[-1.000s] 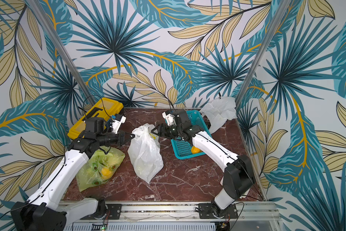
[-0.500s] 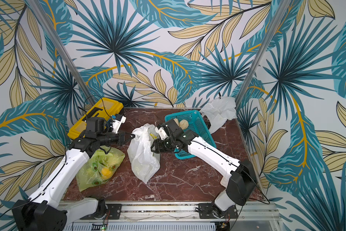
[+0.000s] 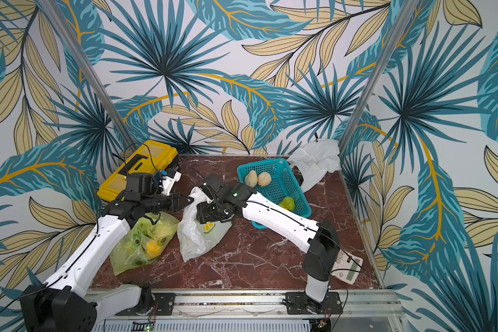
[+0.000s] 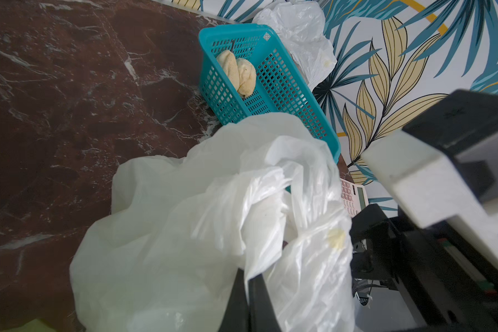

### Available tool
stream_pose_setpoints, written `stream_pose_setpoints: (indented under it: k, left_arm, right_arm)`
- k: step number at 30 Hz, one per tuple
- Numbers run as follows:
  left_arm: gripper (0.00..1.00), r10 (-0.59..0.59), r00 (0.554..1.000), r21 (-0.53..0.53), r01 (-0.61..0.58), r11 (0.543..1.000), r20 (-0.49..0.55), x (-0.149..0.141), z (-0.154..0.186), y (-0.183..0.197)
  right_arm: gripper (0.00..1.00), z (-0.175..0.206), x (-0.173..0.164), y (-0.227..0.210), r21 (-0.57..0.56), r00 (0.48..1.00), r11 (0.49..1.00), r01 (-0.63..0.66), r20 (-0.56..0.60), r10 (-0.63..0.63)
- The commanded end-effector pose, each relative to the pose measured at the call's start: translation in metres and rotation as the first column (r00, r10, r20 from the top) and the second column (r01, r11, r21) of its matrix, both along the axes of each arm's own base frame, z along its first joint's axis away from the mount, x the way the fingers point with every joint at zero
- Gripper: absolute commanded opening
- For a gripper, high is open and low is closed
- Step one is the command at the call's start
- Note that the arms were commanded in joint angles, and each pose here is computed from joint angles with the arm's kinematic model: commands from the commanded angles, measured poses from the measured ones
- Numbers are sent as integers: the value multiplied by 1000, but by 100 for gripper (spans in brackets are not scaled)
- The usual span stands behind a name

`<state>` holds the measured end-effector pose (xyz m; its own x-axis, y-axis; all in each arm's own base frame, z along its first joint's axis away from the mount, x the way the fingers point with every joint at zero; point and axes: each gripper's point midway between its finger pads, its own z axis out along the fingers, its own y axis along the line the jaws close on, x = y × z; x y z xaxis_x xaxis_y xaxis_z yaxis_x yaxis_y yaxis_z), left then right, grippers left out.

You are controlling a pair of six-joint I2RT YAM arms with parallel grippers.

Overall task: Place the pears into plastic bags & tie knots
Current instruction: Tie the plastic bag at the center of the board.

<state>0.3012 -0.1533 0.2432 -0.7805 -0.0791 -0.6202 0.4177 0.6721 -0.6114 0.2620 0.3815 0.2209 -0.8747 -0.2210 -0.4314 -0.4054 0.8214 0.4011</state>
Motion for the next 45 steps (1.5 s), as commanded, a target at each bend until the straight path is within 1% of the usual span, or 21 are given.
stream_pose_setpoints:
  k: [1, 4, 8, 14, 19, 22, 27, 28, 30, 31, 34, 38, 40, 41, 42, 45]
  left_arm:
    - [0, 3, 1000, -11, -3, 1000, -4, -2, 2, 1]
    - [0, 2, 1000, -16, -2, 1000, -10, -2, 2, 0]
    - [0, 5, 1000, -16, -5, 1000, 2, -4, 5, 1]
    - [0, -2, 1000, -26, 2, 1000, -1, -6, 7, 0]
    - [0, 0, 1000, -26, 0, 1000, -3, -7, 6, -1]
    - [0, 5, 1000, -29, -5, 1000, -7, -10, 7, -2]
    - [0, 6, 1000, -44, -6, 999, -13, -14, 5, -5]
    - [0, 6, 1000, -42, -6, 999, -15, -14, 3, -6]
    - [0, 9, 1000, -38, -9, 999, -11, -15, 3, -5]
    - [0, 13, 1000, -35, -13, 999, -10, -15, 2, -4]
    - [0, 35, 999, -34, -35, 999, 10, -13, 8, 3]
    - [0, 81, 995, -48, -78, 996, 58, -10, 26, 18]
    - [0, 89, 994, -46, -86, 995, 56, -10, 30, 24]
    - [0, 92, 994, -42, -90, 995, 53, -10, 29, 26]
    - [0, 97, 994, -39, -95, 995, 51, -10, 27, 28]
    - [0, 92, 995, -39, -91, 995, 35, -10, 21, 28]
  right_arm:
    - [58, 4, -6, -21, -19, 1000, 1000, 12, 24, -12]
    - [54, 6, -4, -9, 54, 999, 998, 18, 27, -20]
    - [53, 13, 1, 10, 128, 1000, 992, 20, 7, -21]
    - [53, 10, 9, 25, 169, 1000, 985, 31, -6, -31]
    - [55, 21, 15, 43, 241, 999, 970, 40, -18, -37]
    - [55, 20, 17, 47, 261, 998, 964, 57, -32, -50]
    - [46, 6, 22, 55, 279, 995, 957, 84, -65, -69]
    - [42, 5, 22, 55, 276, 995, 957, 92, -68, -76]
    - [30, 6, 23, 53, 276, 995, 956, 95, -60, -82]
    - [24, 8, 22, 50, 272, 995, 958, 93, -57, -81]
    - [14, 12, 11, 30, 227, 998, 972, 58, -46, -48]
    - [9, -2, -3, -20, 97, 999, 995, 9, -51, -4]
    - [6, -17, -2, -51, 17, 997, 1000, 15, -71, -14]
    - [6, -22, -5, -60, -9, 997, 1000, 9, -77, -10]
    - [6, -26, 3, -76, -30, 996, 999, 36, -83, -38]
    - [5, -24, 9, -85, -17, 995, 999, 41, -91, -43]
